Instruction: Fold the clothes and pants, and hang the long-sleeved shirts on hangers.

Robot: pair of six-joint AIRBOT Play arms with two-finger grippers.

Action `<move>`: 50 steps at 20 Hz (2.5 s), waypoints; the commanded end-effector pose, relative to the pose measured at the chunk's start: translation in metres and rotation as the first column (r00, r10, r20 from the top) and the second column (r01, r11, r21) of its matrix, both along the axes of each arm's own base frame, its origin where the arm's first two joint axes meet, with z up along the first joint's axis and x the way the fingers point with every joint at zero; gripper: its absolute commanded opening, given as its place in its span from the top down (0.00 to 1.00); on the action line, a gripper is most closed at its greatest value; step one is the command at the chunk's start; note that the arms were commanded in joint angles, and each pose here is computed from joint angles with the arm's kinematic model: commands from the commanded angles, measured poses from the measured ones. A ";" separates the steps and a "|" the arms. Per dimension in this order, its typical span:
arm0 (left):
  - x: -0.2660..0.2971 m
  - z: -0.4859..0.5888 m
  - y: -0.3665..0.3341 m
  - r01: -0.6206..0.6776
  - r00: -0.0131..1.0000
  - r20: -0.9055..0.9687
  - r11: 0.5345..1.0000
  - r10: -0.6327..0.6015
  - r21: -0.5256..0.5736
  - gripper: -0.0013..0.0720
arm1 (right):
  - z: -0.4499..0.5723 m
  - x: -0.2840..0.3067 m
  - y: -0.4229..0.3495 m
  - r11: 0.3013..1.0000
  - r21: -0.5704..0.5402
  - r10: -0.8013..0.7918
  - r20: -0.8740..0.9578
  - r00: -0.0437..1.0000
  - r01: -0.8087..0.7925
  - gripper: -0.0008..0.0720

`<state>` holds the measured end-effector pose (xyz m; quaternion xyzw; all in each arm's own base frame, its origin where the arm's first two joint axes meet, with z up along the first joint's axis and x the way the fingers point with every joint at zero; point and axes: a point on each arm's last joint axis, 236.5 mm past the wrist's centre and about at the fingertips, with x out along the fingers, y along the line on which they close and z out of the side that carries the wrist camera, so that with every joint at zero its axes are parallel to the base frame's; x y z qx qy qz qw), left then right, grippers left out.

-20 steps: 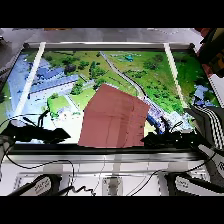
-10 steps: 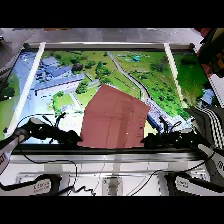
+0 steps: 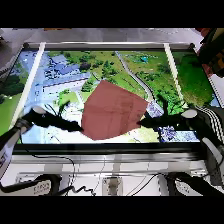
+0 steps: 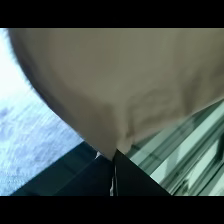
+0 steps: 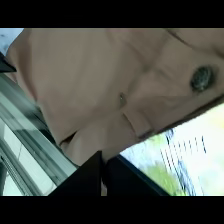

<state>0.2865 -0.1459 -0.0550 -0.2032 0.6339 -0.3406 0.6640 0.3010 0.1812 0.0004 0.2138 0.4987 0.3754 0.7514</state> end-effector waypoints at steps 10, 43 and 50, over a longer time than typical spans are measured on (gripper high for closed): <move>-0.043 0.469 0.012 -0.172 0.091 0.993 0.983 0.075 -0.058 0.98 | 0.362 -0.070 0.047 0.922 0.363 -0.078 0.516 0.853 -0.135 0.96; 0.057 -0.002 -0.082 -0.148 0.983 0.127 0.980 0.132 0.130 0.35 | -0.032 0.064 -0.120 0.785 -0.469 -0.510 -0.117 0.852 0.405 0.95; 0.059 -0.005 -0.082 -0.159 0.984 0.107 0.980 0.146 0.121 0.03 | -0.032 0.107 -0.133 0.768 -0.433 -0.534 -0.028 0.845 0.472 0.28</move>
